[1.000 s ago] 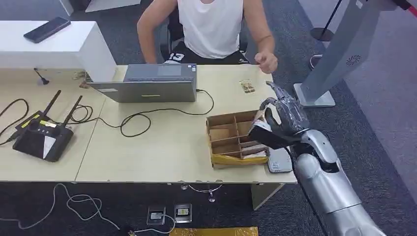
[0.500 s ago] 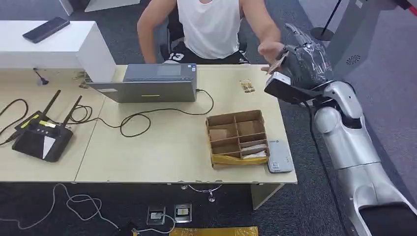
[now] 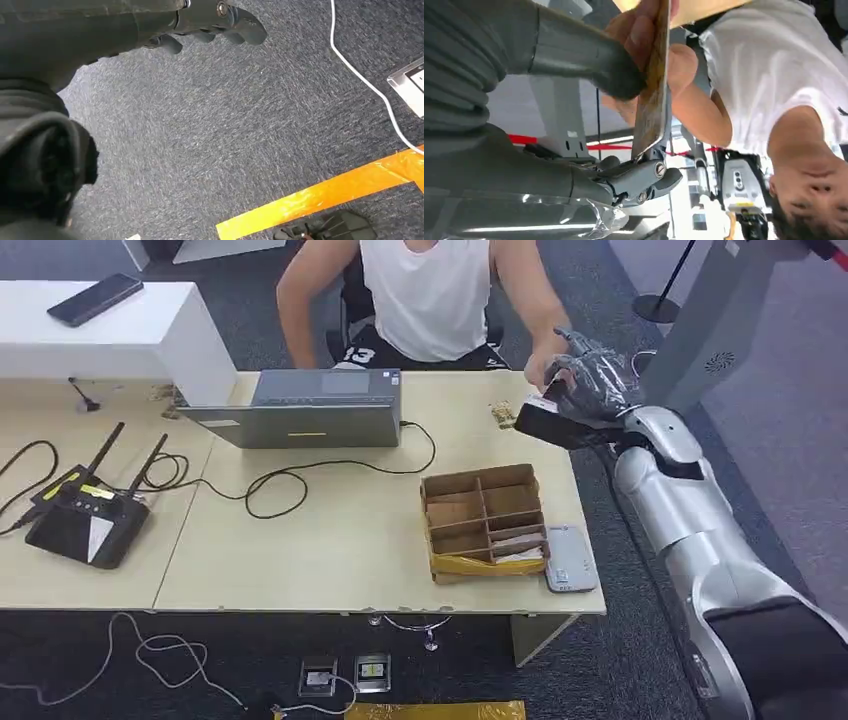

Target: Pass the card to the sensor for recognition and then transmit it.

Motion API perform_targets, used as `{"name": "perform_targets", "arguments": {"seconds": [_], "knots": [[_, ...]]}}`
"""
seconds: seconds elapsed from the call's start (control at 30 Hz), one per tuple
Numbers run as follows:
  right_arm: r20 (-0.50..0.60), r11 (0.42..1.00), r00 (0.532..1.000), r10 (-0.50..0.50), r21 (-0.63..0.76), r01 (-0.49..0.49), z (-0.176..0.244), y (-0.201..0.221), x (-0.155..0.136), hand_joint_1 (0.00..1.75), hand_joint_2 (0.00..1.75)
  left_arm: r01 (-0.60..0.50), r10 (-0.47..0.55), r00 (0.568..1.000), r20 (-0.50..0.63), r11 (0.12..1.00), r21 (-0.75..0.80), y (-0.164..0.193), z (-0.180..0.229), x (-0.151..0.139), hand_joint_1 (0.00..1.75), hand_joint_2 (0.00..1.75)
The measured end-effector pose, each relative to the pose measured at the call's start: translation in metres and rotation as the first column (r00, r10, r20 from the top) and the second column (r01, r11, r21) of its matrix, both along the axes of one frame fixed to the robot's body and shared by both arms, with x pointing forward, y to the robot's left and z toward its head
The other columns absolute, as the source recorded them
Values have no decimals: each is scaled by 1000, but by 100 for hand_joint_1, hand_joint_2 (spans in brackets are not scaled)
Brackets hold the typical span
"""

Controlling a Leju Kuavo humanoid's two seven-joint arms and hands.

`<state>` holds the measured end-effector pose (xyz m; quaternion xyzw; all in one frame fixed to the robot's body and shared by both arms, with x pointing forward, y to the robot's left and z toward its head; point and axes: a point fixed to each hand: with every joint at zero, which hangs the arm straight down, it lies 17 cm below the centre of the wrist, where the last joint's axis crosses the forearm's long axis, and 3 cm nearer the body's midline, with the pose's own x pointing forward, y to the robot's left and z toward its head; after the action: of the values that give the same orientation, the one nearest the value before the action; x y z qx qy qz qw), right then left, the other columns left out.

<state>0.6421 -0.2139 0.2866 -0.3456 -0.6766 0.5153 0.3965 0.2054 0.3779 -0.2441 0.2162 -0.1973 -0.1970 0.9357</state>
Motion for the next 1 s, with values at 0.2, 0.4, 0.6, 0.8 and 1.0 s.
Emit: {"name": "perform_targets", "arguments": {"seconds": [0.2,0.4,0.6,0.8,1.0], "knots": [[-7,999,999,-39,-12,39,-18,-11,2,0,175,-2,2,1000,-1,1000,0,0,0,-1,0,0],[142,999,988,-54,5,54,4,-19,2,0,175,-18,18,1000,1,1000,10,2,-1,-6,0,0],[398,994,911,-112,56,98,57,-50,-8,0,175,-29,29,1000,-6,999,20,3,-2,-10,0,0],[510,981,838,-194,104,164,95,-87,-13,0,175,-61,62,997,-35,998,27,-6,4,13,0,0],[608,964,749,-263,128,234,140,-157,-29,0,175,-82,83,996,-39,996,28,-7,2,6,0,0]]}}
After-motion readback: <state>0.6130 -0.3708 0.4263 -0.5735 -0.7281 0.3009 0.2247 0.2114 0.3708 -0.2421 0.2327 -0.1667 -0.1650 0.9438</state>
